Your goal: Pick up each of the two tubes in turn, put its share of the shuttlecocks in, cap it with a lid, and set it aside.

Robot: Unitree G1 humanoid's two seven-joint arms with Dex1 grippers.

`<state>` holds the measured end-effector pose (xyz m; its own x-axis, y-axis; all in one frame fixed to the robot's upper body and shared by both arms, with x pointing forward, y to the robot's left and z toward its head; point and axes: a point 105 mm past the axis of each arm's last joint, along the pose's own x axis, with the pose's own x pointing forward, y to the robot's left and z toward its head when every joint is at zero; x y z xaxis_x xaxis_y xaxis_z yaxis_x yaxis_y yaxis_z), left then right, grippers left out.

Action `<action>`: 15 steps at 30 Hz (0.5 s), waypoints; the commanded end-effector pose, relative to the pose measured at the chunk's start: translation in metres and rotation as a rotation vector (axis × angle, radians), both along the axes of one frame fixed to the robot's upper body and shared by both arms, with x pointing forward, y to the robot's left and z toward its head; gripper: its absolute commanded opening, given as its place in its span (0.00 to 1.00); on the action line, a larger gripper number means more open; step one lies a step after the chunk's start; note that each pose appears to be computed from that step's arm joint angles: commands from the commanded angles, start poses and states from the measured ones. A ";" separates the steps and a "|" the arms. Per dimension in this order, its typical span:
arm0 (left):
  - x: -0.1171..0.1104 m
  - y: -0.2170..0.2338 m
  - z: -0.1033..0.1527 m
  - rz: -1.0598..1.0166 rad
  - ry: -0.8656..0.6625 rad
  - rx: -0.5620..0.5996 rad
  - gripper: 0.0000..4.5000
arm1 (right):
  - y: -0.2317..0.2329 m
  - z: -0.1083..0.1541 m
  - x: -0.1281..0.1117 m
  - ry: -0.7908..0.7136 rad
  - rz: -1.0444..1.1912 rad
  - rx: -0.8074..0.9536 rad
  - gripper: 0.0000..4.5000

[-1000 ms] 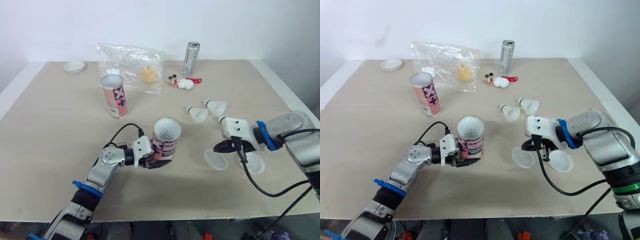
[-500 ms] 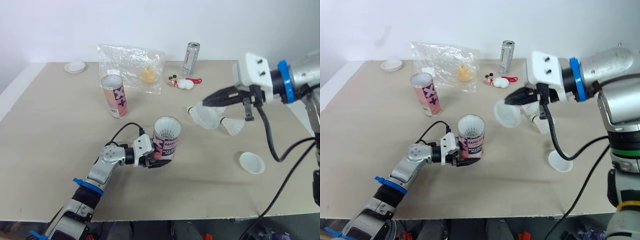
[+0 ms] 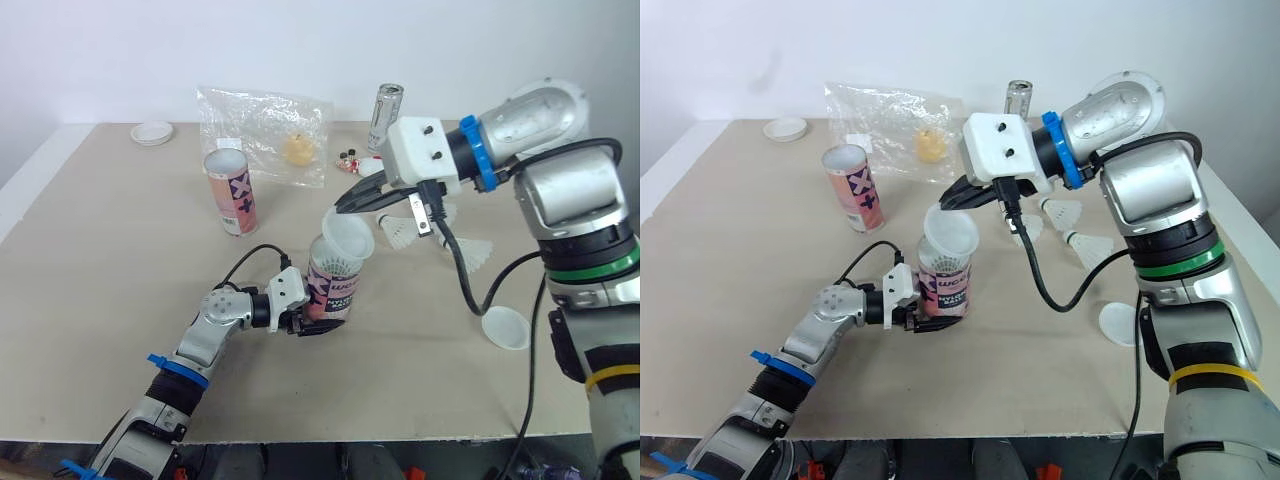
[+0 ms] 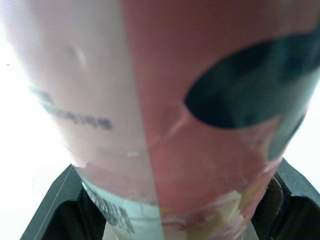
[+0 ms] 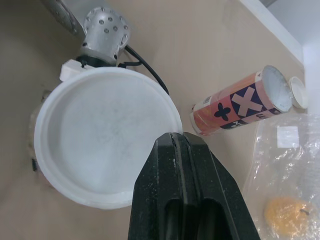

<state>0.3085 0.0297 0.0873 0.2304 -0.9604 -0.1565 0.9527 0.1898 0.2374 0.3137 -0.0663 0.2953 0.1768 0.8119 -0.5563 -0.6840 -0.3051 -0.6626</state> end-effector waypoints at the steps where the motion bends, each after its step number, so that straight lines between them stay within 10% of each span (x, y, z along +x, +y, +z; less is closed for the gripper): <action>1: -0.006 0.006 -0.027 0.016 0.092 0.068 0.72 | 0.003 0.008 -0.004 -0.059 0.047 -0.023 0.01; 15: -0.004 0.008 -0.027 0.031 0.095 0.069 0.72 | 0.011 -0.008 -0.008 -0.053 0.108 -0.071 0.01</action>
<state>0.3080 0.0313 0.0863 0.2377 -0.9581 -0.1599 0.9519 0.1969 0.2349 0.3135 -0.0594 0.2828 0.1387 0.7808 -0.6092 -0.6434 -0.3966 -0.6548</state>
